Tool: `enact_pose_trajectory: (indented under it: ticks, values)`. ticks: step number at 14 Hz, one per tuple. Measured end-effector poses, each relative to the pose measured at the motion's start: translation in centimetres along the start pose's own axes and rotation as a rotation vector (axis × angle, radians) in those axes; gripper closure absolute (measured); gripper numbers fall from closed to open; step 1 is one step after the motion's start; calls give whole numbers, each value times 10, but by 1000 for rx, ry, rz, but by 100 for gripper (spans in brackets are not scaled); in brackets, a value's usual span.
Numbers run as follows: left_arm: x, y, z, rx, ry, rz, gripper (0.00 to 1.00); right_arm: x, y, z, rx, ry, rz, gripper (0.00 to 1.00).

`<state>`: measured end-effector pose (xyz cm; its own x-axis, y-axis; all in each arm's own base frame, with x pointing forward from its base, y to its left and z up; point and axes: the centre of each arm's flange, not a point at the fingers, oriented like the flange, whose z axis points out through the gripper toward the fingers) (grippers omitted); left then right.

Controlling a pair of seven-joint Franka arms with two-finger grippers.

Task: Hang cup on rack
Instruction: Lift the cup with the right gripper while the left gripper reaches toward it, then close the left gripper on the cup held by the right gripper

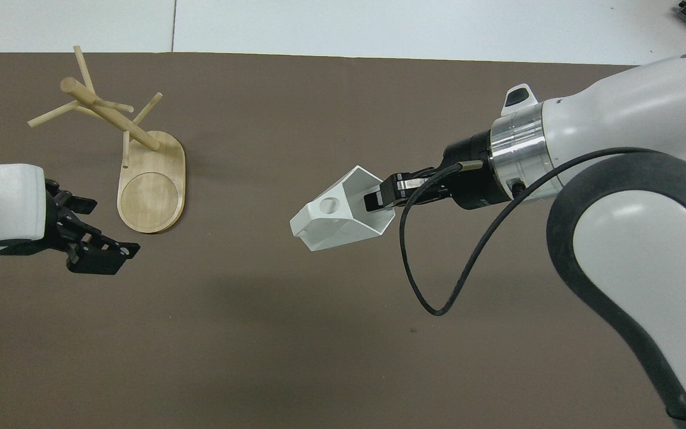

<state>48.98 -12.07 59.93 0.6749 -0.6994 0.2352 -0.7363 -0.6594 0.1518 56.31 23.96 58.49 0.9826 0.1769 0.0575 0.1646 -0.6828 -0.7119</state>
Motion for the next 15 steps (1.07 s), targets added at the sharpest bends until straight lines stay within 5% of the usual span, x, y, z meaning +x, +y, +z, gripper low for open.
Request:
enact_pose_trajectory:
  ticks: [7, 15]
  values:
    - [8, 54, 36, -154, 207, 41, 0, 8, -40, 50, 45, 87, 95, 96]
    - [6, 82, 53, -186, 299, 208, 0, 11, -54, 73, 112, 107, 199, 96]
